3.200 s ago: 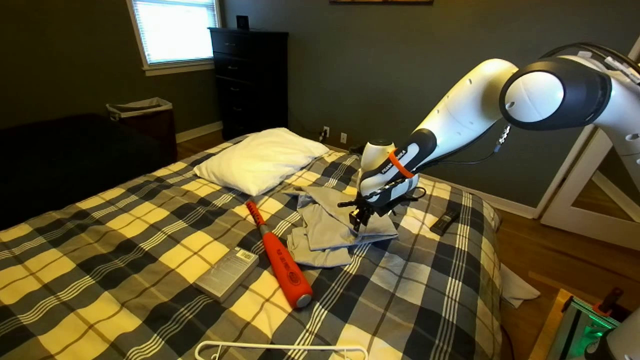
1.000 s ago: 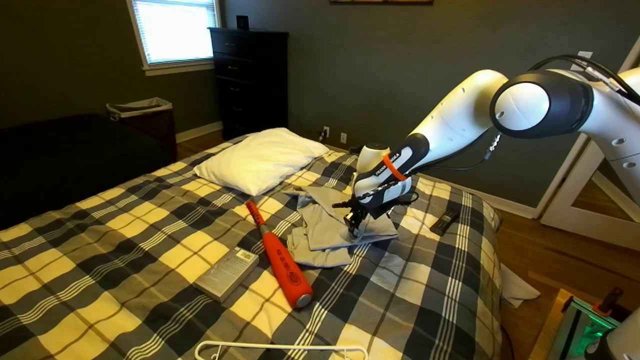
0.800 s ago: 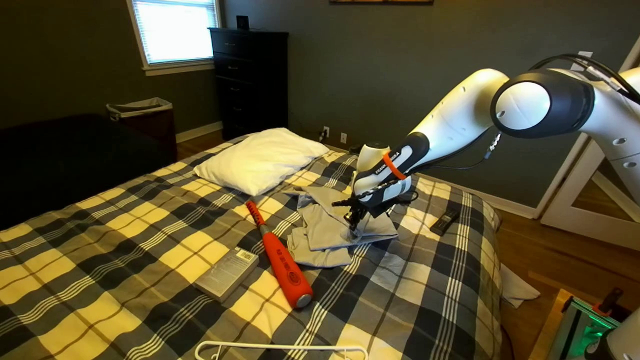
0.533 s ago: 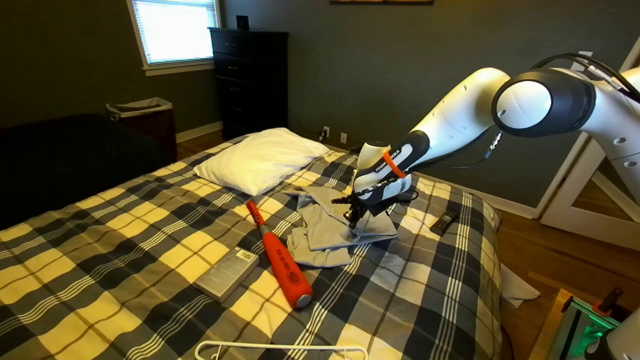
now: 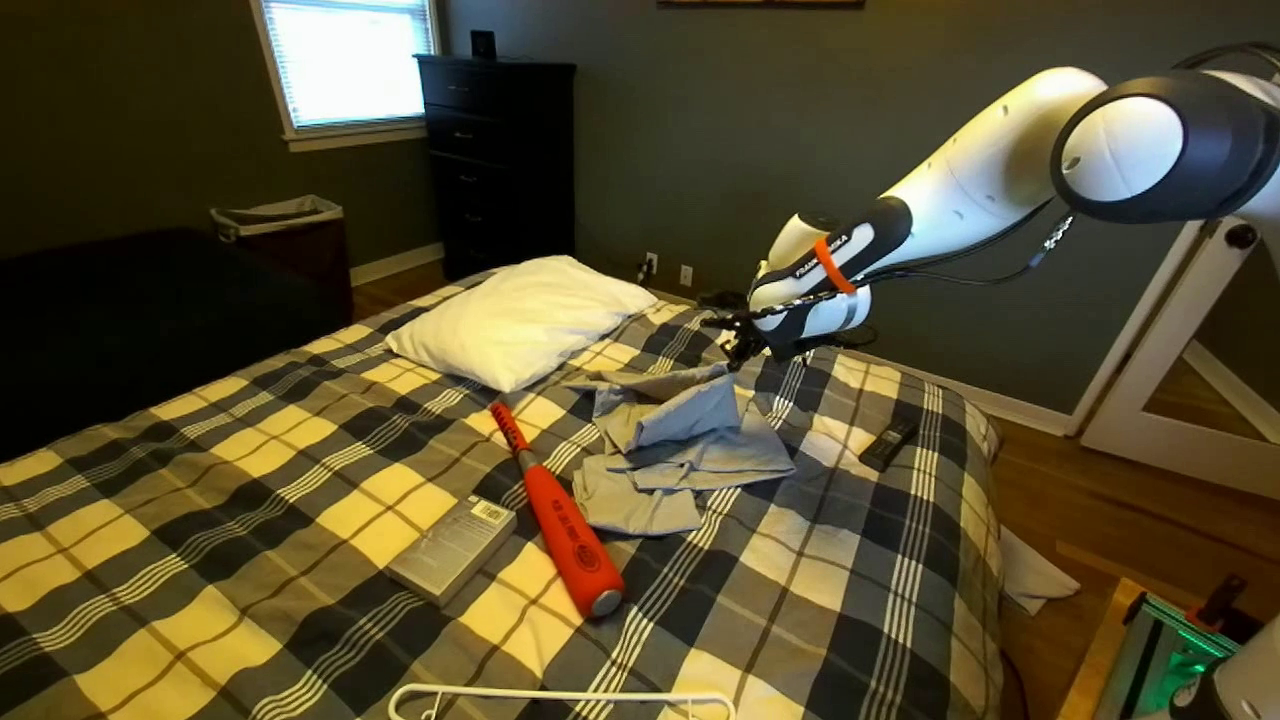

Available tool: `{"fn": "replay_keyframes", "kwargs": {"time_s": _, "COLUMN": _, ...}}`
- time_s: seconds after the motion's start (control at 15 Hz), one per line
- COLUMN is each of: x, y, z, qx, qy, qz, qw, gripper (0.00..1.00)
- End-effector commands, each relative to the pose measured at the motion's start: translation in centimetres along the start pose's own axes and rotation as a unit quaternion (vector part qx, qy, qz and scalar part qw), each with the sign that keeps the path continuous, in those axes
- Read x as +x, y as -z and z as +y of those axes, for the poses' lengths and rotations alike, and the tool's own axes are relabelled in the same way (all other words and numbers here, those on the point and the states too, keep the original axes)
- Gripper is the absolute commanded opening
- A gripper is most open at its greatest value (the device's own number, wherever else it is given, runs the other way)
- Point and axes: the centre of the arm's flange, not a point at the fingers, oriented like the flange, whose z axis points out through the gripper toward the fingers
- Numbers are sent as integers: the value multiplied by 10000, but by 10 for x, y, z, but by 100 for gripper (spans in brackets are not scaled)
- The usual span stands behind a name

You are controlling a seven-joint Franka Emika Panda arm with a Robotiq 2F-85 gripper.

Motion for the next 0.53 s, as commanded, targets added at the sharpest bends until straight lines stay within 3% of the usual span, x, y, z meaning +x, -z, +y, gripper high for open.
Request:
{"fn": "replay_keyframes", "kwargs": {"time_s": 0.0, "x": -1, "y": -2, "z": -3, "qx": 12, "qy": 15, "qz": -19, "qw": 10000, "gripper": 0}}
{"fn": "replay_keyframes", "kwargs": {"time_s": 0.2, "x": 4, "y": 12, "z": 10, "qx": -2, "qy": -524, "qz": 631, "qw": 9966, "gripper": 0}}
{"fn": "replay_keyframes", "kwargs": {"time_s": 0.47, "x": 12, "y": 13, "z": 12, "qx": -64, "qy": -430, "qz": 606, "qw": 9972, "gripper": 0}}
